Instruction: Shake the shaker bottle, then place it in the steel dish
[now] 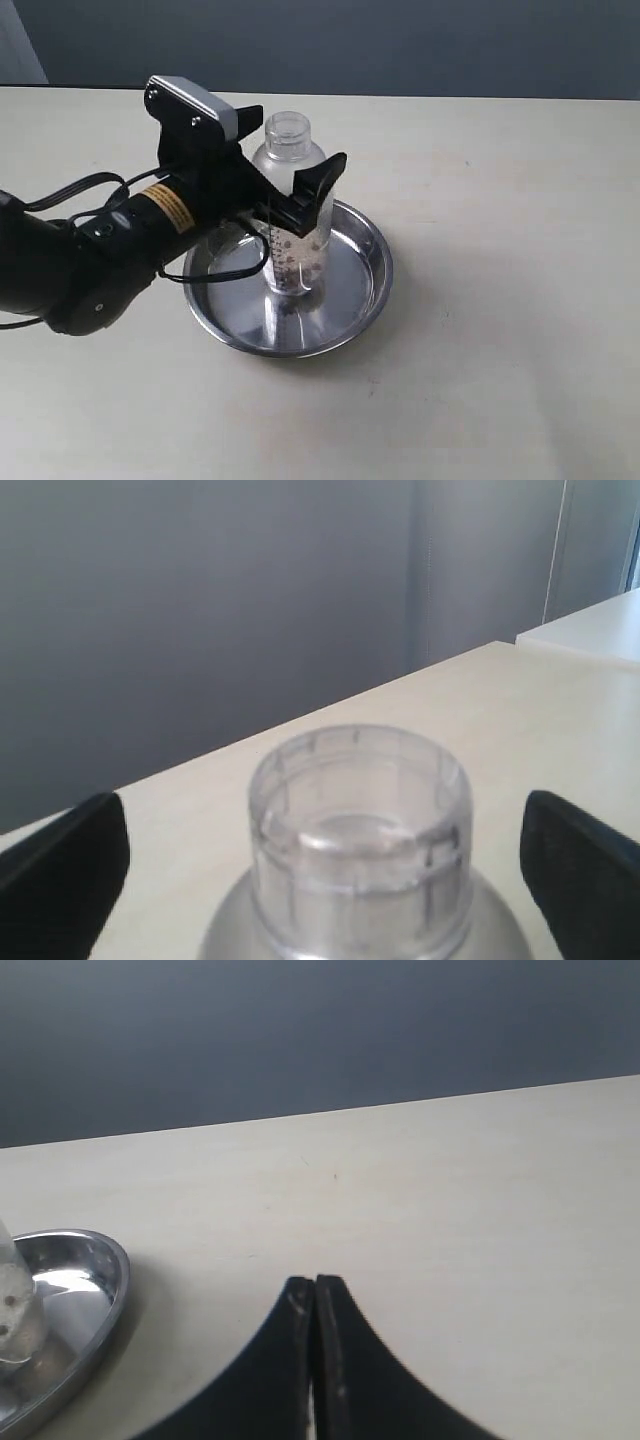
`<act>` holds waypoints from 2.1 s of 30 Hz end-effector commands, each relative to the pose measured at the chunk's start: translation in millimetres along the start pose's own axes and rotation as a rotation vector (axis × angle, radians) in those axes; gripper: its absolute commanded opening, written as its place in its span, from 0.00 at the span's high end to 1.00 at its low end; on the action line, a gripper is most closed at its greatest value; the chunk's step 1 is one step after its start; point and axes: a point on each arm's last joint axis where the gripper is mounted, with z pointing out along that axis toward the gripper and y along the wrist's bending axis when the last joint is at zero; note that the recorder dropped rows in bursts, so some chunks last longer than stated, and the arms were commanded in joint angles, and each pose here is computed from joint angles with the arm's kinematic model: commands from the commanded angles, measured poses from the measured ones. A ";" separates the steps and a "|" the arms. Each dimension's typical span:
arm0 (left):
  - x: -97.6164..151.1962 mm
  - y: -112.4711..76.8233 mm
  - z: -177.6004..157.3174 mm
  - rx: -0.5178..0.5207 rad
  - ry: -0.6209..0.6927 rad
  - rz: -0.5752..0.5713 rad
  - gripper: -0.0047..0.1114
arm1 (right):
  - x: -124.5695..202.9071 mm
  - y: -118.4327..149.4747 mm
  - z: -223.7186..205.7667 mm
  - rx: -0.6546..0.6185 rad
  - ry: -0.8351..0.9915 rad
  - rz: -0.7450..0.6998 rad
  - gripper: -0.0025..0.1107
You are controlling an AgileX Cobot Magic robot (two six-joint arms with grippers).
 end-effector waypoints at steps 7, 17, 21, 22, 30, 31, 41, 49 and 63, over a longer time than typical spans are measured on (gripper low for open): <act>-56.8 4.2 -22.6 -0.059 -0.034 0.080 0.13 | -0.5 0.1 0.4 -0.002 -0.007 -0.005 0.99; -122.3 1.7 -89.4 -0.070 0.072 0.178 0.90 | -0.5 0.1 0.4 -0.002 -0.007 -0.005 0.99; -136.5 5.4 -123.8 -0.099 0.132 0.155 0.95 | -0.5 0.1 0.4 -0.002 -0.007 -0.005 0.99; -138.0 7.2 -133.1 -0.112 0.132 0.138 0.95 | -0.5 0.1 0.4 -0.002 -0.007 -0.005 0.99; -118.4 10.2 -212.7 -0.218 0.030 0.069 0.95 | -0.7 0.1 0.4 -0.002 -0.009 -0.005 0.99; -116.7 8.8 -222.9 -0.228 -0.005 0.062 0.95 | -0.7 0.1 0.4 -0.002 -0.009 -0.005 0.99; -74.4 3.8 -254.1 -0.266 0.035 0.073 0.95 | -0.7 0.1 0.4 -0.002 -0.009 -0.005 0.99; -63.7 -0.2 -260.2 -0.239 0.114 0.072 0.95 | -0.5 0.1 0.4 -0.002 -0.007 -0.005 0.99; -35.0 0.0 -281.9 -0.405 0.100 -0.042 0.95 | -0.7 0.1 0.4 -0.002 -0.009 -0.005 0.99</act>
